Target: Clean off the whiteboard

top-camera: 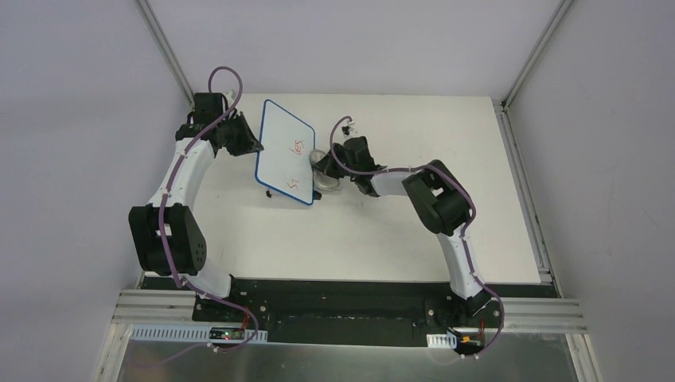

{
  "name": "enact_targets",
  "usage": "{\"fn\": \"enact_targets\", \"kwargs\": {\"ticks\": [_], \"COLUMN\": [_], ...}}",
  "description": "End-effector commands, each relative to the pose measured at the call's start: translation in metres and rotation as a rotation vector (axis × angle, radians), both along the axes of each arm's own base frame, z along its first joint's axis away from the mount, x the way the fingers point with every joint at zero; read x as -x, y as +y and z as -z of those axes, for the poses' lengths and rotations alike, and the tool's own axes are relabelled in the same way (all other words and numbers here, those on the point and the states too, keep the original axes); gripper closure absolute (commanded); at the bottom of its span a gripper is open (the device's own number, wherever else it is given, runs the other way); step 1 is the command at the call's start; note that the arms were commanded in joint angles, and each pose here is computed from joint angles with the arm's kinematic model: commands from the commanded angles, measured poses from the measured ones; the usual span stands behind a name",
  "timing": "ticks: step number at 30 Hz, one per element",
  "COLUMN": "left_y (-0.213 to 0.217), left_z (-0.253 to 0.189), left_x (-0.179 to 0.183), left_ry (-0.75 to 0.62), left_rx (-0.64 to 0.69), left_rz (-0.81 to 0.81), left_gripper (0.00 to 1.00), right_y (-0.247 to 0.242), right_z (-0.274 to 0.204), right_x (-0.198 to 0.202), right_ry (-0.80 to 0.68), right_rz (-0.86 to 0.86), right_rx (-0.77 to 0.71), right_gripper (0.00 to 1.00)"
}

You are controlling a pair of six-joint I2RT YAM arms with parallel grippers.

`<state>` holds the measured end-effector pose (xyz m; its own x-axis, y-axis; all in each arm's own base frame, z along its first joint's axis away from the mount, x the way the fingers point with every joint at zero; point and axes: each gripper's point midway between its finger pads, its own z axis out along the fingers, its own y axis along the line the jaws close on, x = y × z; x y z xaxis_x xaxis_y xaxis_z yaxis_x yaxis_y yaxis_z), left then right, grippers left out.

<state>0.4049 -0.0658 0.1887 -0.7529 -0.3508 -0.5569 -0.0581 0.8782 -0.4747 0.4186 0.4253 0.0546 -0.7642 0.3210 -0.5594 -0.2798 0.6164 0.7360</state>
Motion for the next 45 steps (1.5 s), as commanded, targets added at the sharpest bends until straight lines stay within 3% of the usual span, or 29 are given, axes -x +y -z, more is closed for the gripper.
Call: {"fn": "enact_targets", "kwargs": {"ticks": [1,6,10,16,20,24,26,32,40,45], "left_y": [-0.034,-0.033,-0.033,-0.030,-0.032,-0.036,-0.037,-0.031,-0.024,-0.029], "left_z": [0.013,0.014,0.016,0.019,0.021,0.026,0.027,0.032,0.046,0.049], "left_x": [0.028,0.027,0.027,0.026,0.025,0.023,0.023,0.024,0.030,0.032], "left_ry": [0.112,0.116,0.123,0.145,0.155,0.169,0.171,0.187,0.265,0.295], "left_rx": [0.071,0.065,0.065,0.050,0.068,0.094,0.097,0.059,0.008,0.049], "left_rz": [0.096,0.097,0.096,0.084,0.079,0.080,0.084,0.080,0.111,0.129], "left_gripper": [1.00,1.00,1.00,1.00,0.69,0.59,0.64,0.99,1.00,1.00], "right_y": [0.040,0.108,0.134,0.104,0.068,0.043,0.040,0.067,0.131,0.120], "right_z": [-0.011,-0.078,-0.115,-0.067,-0.027,-0.004,-0.003,-0.031,-0.083,-0.071], "right_x": [0.024,0.047,0.062,0.032,0.024,0.026,0.029,0.033,0.048,0.022], "right_ry": [0.004,-0.160,-0.266,-0.130,-0.036,0.007,0.010,-0.040,-0.167,-0.144], "right_rz": [-0.117,-0.253,-0.314,-0.222,-0.143,-0.094,-0.088,-0.151,-0.275,-0.224], "right_rx": [-0.006,-0.058,-0.102,-0.103,-0.065,-0.028,-0.033,-0.089,-0.136,-0.117], "right_gripper": [1.00,1.00,1.00,1.00,1.00,1.00,1.00,1.00,1.00,1.00]}}
